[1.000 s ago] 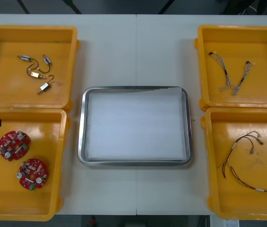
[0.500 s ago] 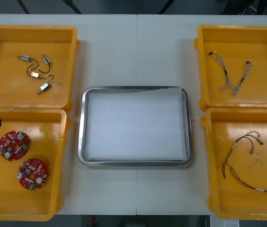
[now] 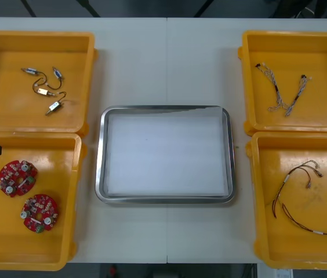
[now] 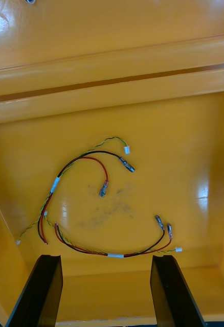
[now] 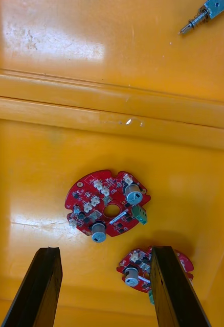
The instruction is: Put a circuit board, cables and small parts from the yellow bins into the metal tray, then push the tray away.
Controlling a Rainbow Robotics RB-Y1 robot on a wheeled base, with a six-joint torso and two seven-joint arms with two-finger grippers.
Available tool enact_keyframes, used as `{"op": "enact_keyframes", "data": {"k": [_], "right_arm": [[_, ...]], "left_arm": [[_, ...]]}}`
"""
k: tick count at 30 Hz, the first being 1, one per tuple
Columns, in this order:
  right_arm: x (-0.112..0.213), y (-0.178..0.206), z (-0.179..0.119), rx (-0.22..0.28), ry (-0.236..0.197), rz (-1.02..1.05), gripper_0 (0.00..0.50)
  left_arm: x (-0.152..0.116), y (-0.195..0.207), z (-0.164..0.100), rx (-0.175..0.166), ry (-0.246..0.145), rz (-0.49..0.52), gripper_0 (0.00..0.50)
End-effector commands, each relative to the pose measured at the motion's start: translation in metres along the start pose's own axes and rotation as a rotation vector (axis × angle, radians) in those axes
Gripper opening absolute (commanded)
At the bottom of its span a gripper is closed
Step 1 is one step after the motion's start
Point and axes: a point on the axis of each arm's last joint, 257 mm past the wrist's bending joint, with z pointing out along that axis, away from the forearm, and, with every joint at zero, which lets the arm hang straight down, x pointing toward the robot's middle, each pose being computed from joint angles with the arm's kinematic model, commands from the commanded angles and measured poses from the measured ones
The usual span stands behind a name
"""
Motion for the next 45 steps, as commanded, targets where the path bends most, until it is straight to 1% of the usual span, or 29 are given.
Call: {"op": "enact_keyframes", "data": {"k": [1,2,3,6,7,9,13,16,20,23,27,28,31,33,38,42,45], "right_arm": [[0.007,-0.003,0.0,0.02,0.02,0.042,0.5],[0.007,-0.002,0.0,0.018,0.02,0.061,0.5],[0.008,-0.001,0.001,0.016,0.025,0.09,0.5],[0.012,0.001,0.004,0.014,0.04,0.16,0.5],[0.014,0.0,0.005,0.016,0.043,0.195,0.5],[0.018,0.0,0.009,0.015,0.044,0.263,0.5],[0.024,-0.004,0.018,0.027,0.015,0.374,0.5],[0.031,-0.005,0.024,0.033,0.005,0.458,0.5],[0.044,-0.007,0.032,0.037,0.0,0.571,0.5],[0.054,-0.01,0.037,0.048,-0.006,0.652,0.5],[0.065,-0.011,0.044,0.043,-0.021,0.774,0.5],[0.068,-0.012,0.046,0.042,-0.03,0.816,0.5],[0.076,-0.013,0.051,0.042,-0.037,0.887,0.5],[0.079,-0.013,0.054,0.036,-0.038,0.931,0.5],[0.093,-0.013,0.065,0.011,-0.023,1.066,0.5],[0.101,-0.012,0.072,-0.002,-0.017,1.158,0.5],[0.107,-0.009,0.077,-0.009,-0.006,1.23,0.5]], "left_arm": [[-0.016,0.0,-0.011,-0.005,-0.047,0.025,0.5],[-0.016,0.0,-0.011,-0.005,-0.047,0.025,0.5],[0.008,0.008,-0.001,-0.025,0.021,0.211,0.5],[0.009,0.011,-0.003,-0.033,0.031,0.212,0.5],[0.012,0.014,-0.003,-0.04,0.046,0.207,0.5],[0.013,0.018,-0.006,-0.043,0.064,0.19,0.5],[0.017,0.021,-0.004,-0.036,0.083,0.163,0.5],[0.022,0.024,0.005,-0.023,0.086,0.14,0.5],[0.028,0.031,0.014,-0.021,0.08,0.117,0.5],[0.03,0.033,0.018,-0.016,0.083,0.099,0.5],[0.034,0.031,0.025,-0.001,0.087,0.065,0.5],[0.035,0.031,0.028,0.001,0.086,0.059,0.5],[0.038,0.032,0.033,-0.002,0.087,0.05,0.5],[0.041,0.03,0.037,0.002,0.087,0.046,0.5],[0.046,0.026,0.054,0.02,0.066,0.026,0.5],[0.051,0.027,0.064,0.03,0.069,0.003,0.5],[0.054,0.03,0.071,0.031,0.069,-0.016,0.5]]}}
